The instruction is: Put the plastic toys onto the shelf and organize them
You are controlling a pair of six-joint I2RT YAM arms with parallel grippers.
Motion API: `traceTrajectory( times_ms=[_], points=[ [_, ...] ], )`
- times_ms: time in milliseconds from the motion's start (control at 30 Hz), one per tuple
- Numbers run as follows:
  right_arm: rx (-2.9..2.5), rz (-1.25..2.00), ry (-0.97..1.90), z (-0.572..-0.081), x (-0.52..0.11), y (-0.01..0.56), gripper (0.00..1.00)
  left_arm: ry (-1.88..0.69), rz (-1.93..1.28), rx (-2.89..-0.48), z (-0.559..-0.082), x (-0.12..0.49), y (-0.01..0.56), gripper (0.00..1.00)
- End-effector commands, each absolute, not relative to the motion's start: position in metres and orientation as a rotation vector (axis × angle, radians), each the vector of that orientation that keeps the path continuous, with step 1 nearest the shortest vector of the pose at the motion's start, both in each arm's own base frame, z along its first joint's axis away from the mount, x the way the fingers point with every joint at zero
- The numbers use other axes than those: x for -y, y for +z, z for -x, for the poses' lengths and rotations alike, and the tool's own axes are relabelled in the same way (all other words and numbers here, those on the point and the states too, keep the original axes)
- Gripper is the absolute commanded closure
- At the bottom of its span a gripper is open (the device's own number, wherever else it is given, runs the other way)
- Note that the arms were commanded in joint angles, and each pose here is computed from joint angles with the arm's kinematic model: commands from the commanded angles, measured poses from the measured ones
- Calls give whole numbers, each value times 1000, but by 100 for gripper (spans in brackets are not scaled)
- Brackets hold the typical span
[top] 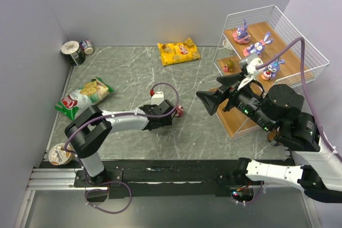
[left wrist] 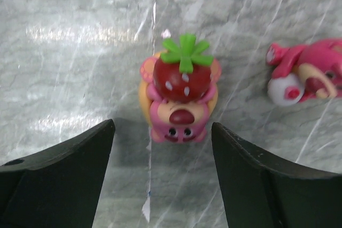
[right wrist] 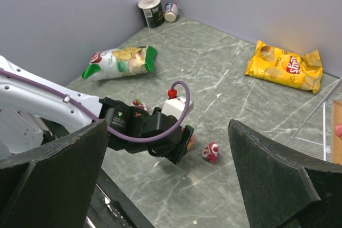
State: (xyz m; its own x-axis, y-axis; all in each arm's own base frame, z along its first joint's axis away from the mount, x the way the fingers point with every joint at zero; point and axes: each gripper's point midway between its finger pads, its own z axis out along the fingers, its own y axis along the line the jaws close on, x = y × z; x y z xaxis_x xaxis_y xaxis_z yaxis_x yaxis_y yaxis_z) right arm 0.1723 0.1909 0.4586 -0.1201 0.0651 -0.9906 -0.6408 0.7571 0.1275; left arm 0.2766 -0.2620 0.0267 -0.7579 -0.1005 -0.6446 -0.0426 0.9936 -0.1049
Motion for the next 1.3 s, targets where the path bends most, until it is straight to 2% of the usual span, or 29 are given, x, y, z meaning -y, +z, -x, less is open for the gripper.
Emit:
traceTrajectory(
  times_ms=[0, 167, 267, 300, 467, 567, 600, 733, 1033, 1267],
  points=[
    [-1543, 422, 659, -170, -181, 478, 0, -200, 164, -2346, -298, 273, 45, 21],
    [-1539, 423, 641, -171, -177, 480, 0, -203, 149, -2333, -306, 273, 41, 23],
    [-1533, 413, 621, -173, -173, 482, 0, -181, 145, -2331, -308, 271, 37, 36],
    [-1533, 413, 619, -173, -172, 482, 0, -174, 142, -2331, -308, 270, 36, 44],
    [-1528, 410, 609, -173, -171, 484, 0, -165, 120, -2339, -307, 270, 31, 59],
    [-1520, 412, 604, -173, -169, 487, 0, -155, 118, -2344, -307, 269, 30, 72],
    [-1519, 411, 601, -174, -169, 487, 0, -148, 119, -2342, -308, 268, 31, 80],
    [-1502, 413, 599, -173, -168, 494, 0, -156, 111, -2324, -309, 268, 43, 99],
    [-1478, 425, 596, -174, -169, 501, 0, -353, -10, -2169, -312, 289, 130, 99],
    [-1466, 424, 606, -173, -170, 505, 0, -588, -343, -2010, -285, 357, 190, 99]
  ],
)
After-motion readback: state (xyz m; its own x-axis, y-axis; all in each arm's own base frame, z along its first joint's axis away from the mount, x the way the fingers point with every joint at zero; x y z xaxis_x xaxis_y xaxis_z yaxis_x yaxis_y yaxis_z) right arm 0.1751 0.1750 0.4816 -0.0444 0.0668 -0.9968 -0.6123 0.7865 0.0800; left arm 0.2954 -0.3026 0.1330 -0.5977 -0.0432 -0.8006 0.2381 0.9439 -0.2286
